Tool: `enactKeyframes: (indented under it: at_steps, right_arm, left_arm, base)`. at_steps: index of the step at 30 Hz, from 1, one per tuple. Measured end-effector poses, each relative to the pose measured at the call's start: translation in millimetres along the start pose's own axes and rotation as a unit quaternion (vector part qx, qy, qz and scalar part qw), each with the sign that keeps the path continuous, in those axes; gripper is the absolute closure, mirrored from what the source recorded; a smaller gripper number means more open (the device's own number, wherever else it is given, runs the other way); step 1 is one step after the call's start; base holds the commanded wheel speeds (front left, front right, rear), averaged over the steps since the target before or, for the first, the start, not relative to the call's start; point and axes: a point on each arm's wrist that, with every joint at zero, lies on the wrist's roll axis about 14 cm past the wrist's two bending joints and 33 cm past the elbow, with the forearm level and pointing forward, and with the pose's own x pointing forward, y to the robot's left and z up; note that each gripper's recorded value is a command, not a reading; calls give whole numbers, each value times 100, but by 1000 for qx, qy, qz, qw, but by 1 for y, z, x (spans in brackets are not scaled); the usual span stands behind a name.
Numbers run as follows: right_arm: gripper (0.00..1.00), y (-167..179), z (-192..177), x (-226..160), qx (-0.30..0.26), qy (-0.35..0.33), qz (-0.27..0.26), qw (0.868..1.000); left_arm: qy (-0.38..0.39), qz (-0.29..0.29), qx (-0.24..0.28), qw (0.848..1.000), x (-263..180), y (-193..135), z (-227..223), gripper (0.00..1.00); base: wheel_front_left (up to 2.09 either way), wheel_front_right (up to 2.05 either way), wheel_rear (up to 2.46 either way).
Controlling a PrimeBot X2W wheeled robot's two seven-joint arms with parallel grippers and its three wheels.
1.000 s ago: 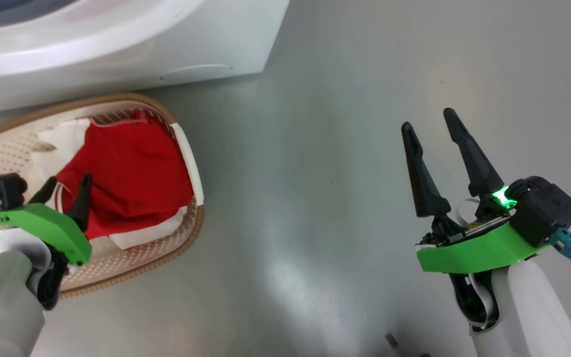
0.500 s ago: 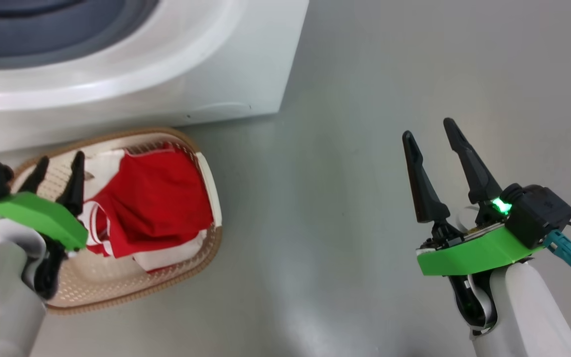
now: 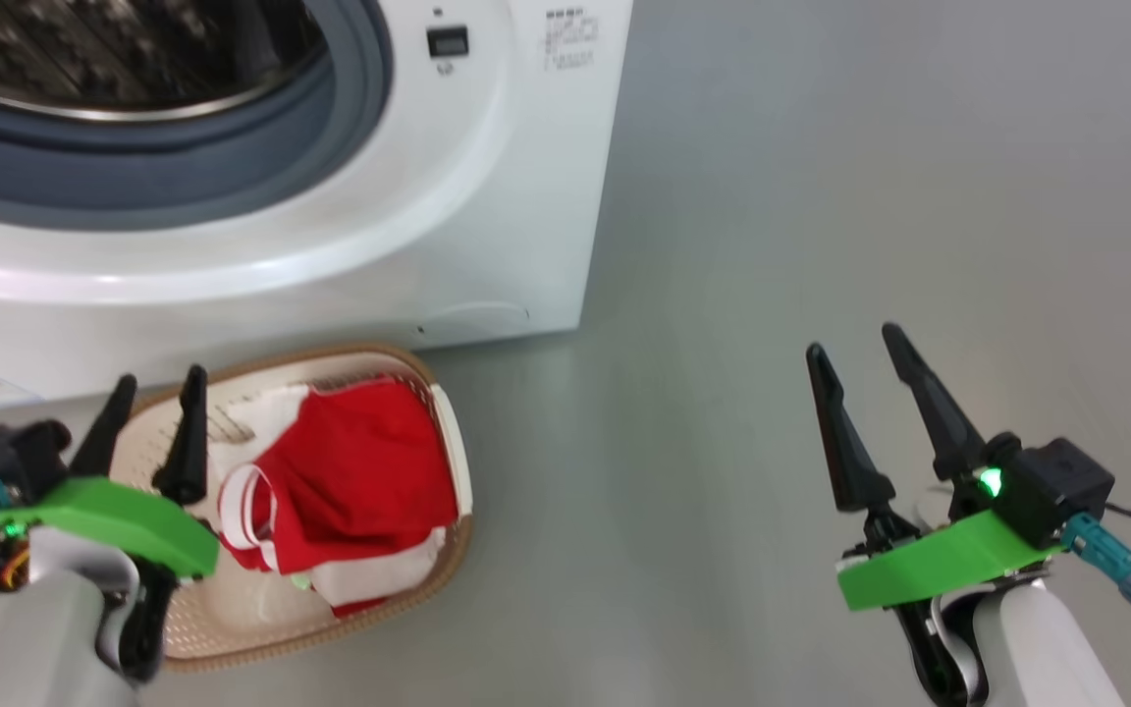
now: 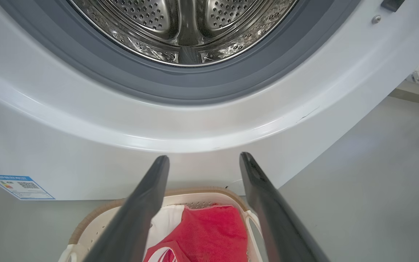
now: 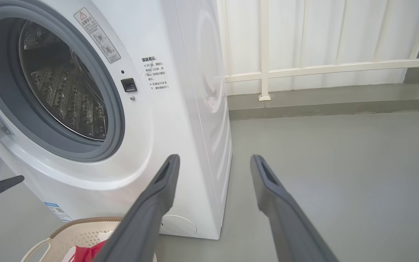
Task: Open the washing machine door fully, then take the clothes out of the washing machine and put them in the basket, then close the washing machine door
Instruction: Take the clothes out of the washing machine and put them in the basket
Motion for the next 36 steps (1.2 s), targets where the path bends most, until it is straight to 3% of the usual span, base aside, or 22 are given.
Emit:
enactKeyframes:
  at_steps: [17,36]
  right_arm:
    - [0,5,25,-45,1,-18,-1,1000]
    - [0,-1,28,-72,-1,-19,-9,1000]
  left_arm:
    - [-110,19,25,993,-81,-9,49,0]
    - [-154,34,36,987,-136,-14,56,0]
  base:
    - [0,0,0]
    - [0,0,0]
